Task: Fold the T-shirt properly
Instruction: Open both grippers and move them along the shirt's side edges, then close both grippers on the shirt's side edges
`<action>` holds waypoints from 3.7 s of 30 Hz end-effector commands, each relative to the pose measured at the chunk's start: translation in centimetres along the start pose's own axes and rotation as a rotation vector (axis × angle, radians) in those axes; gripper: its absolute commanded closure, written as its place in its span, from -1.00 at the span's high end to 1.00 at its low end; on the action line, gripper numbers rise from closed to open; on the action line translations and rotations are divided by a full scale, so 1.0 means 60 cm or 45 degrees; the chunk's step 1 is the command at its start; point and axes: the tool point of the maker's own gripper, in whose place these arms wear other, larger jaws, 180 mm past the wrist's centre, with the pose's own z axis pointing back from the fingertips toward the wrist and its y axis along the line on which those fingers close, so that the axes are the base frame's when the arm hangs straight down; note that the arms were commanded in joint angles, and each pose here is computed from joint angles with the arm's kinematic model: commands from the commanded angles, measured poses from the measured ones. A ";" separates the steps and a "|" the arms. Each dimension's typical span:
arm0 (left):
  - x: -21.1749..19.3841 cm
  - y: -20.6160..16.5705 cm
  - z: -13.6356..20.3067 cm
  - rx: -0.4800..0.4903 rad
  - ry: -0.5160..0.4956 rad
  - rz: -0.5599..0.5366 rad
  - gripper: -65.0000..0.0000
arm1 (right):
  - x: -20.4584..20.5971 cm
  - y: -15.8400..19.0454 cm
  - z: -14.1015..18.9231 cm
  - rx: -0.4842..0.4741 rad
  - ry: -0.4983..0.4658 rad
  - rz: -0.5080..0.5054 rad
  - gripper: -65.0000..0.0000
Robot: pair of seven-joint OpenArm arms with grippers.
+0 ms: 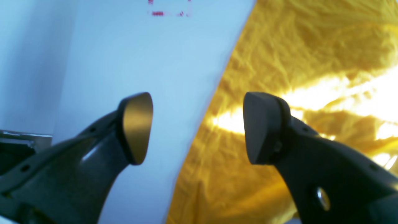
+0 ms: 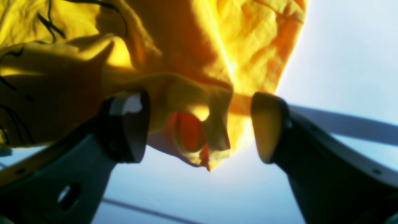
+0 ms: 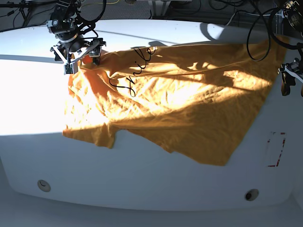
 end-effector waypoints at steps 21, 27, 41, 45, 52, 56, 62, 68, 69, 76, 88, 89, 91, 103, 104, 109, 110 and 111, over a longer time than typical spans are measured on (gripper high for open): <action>0.122 -0.101 -0.083 -0.089 -0.140 -0.129 0.30 | 0.109 -0.134 -0.062 -0.063 -0.244 -0.335 0.50; 0.120 -0.106 -0.102 -0.107 -0.115 -0.111 0.30 | 0.090 -0.130 -0.081 -0.040 -0.200 -0.379 0.50; 0.138 -0.090 -0.128 -0.113 -0.122 -0.040 0.30 | 0.044 -0.055 -0.113 0.078 -0.106 -0.443 0.50; 0.144 -0.087 -0.137 -0.117 -0.125 -0.018 0.30 | 0.042 -0.047 -0.128 0.101 -0.092 -0.469 0.48; 0.149 -0.070 -0.167 -0.106 -0.128 0.024 0.31 | 0.053 -0.049 -0.137 0.109 -0.100 -0.478 -0.20; 0.139 -0.062 -0.204 -0.097 -0.083 0.042 0.32 | 0.061 -0.051 -0.137 0.109 -0.111 -0.474 -0.74; 0.135 -0.064 -0.268 -0.135 -0.039 0.119 0.32 | 0.065 -0.064 -0.133 0.093 -0.113 -0.447 -0.93; 0.132 -0.069 -0.319 -0.163 -0.040 0.203 0.32 | 0.079 -0.061 -0.127 0.093 -0.137 -0.418 -1.00; 0.131 -0.070 -0.325 -0.169 -0.037 0.215 0.32 | 0.081 -0.059 -0.126 0.097 -0.139 -0.411 -1.00; 0.105 -0.101 -0.381 -0.243 0.015 0.355 0.32 | 0.099 -0.048 -0.119 0.108 -0.167 -0.357 -1.00; 0.070 -0.163 -0.427 -0.313 0.092 0.489 0.32 | 0.116 -0.046 -0.113 0.109 -0.201 -0.347 -1.00; 0.072 -0.176 -0.430 -0.327 0.088 0.484 0.32 | 0.117 -0.047 -0.113 0.109 -0.203 -0.346 -1.00; 0.077 -0.203 -0.434 -0.359 0.083 0.471 0.32 | 0.115 -0.047 -0.113 0.109 -0.201 -0.346 -1.00; 0.074 -0.326 -0.441 -0.504 0.138 0.356 0.30 | 0.113 -0.046 -0.113 0.109 -0.198 -0.347 -1.00; 0.075 -0.328 -0.441 -0.506 0.138 0.356 0.29 | 0.113 -0.046 -0.113 0.109 -0.198 -0.347 -1.00; 0.072 -0.334 -0.441 -0.510 0.146 0.347 0.13 | 0.114 -0.048 -0.113 0.106 -0.198 -0.344 -1.00; 0.071 -0.334 -0.441 -0.510 0.148 0.347 -0.02 | 0.114 -0.048 -0.113 0.106 -0.198 -0.344 -1.00; 0.071 -0.334 -0.441 -0.510 0.148 0.347 -0.10 | 0.114 -0.048 -0.113 0.106 -0.198 -0.344 -1.00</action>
